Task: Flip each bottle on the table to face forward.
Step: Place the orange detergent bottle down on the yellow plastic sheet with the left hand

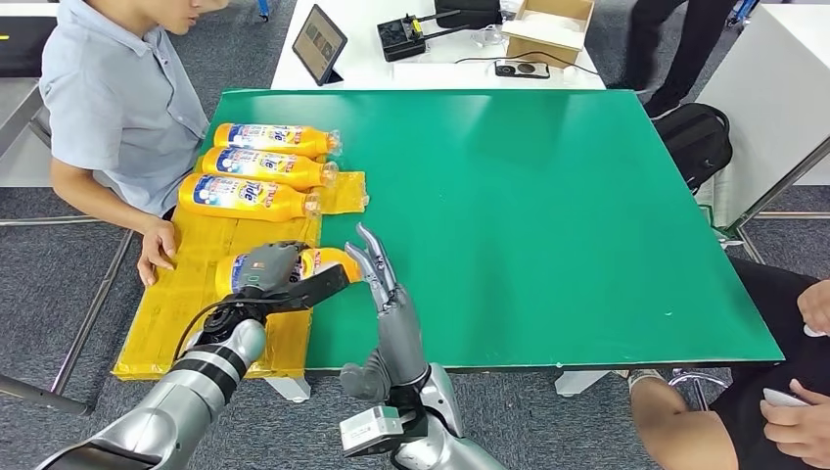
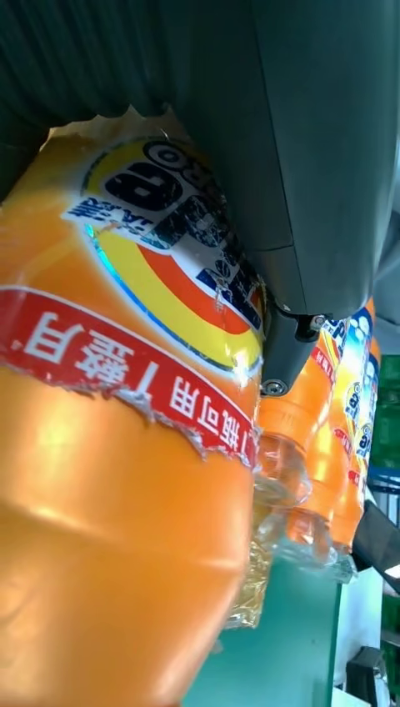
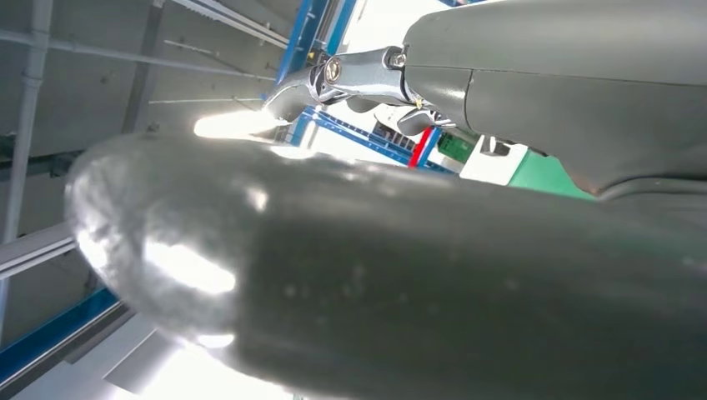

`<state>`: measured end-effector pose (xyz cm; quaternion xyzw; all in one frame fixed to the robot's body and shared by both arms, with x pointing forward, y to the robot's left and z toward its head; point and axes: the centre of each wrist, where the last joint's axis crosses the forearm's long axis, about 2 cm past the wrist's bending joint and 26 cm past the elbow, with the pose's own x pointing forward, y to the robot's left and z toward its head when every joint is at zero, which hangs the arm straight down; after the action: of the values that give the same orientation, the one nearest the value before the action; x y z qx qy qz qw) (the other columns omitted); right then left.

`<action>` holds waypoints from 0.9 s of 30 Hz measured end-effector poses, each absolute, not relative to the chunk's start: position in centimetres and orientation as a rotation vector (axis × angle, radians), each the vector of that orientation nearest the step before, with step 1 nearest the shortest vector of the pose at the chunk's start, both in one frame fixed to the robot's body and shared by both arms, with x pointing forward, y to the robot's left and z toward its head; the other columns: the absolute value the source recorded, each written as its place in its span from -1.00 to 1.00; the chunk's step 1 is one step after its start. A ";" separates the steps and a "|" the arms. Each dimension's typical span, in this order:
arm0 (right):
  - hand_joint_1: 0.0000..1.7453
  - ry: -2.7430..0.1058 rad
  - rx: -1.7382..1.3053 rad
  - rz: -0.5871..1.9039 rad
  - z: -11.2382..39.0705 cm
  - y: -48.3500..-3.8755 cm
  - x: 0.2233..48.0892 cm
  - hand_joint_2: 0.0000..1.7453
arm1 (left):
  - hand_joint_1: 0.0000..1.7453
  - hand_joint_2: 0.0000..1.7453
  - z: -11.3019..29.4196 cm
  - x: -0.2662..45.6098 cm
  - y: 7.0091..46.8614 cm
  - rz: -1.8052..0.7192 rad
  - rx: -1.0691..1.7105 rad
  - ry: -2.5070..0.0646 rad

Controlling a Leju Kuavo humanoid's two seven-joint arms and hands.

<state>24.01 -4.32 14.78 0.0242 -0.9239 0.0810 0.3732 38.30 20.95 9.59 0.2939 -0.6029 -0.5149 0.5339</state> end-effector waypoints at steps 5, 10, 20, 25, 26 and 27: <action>-1.00 -2.365 0.063 0.205 14.8 -4.4 24.1 -1.00 | -1.00 1.00 9.1 38.1 20.7 -1.261 0.592 -1.417; -1.00 -2.366 0.060 0.210 14.7 -4.6 24.2 -1.00 | -1.00 1.00 8.9 37.9 20.4 -1.262 0.500 -1.432; -1.00 -2.372 0.067 0.234 14.6 -4.6 24.3 -1.00 | -1.00 1.00 8.9 37.0 19.0 -0.953 -0.090 -1.561; -1.00 -2.389 0.057 0.259 14.7 -4.6 24.3 -1.00 | -1.00 1.00 9.2 35.6 18.0 -0.757 -0.109 -1.739; -1.00 -2.403 0.045 0.274 14.7 -4.6 24.4 -1.00 | -1.00 1.00 9.5 35.3 17.8 -0.712 -0.108 -1.774; -1.00 -2.419 0.027 0.286 14.8 -4.7 24.3 -1.00 | -1.00 1.00 9.9 35.1 17.5 -0.656 -0.119 -1.806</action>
<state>24.35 -4.71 14.81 0.0103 -0.9319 0.1102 0.3454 35.15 17.50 9.88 -0.0507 -0.7699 -0.2797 0.5713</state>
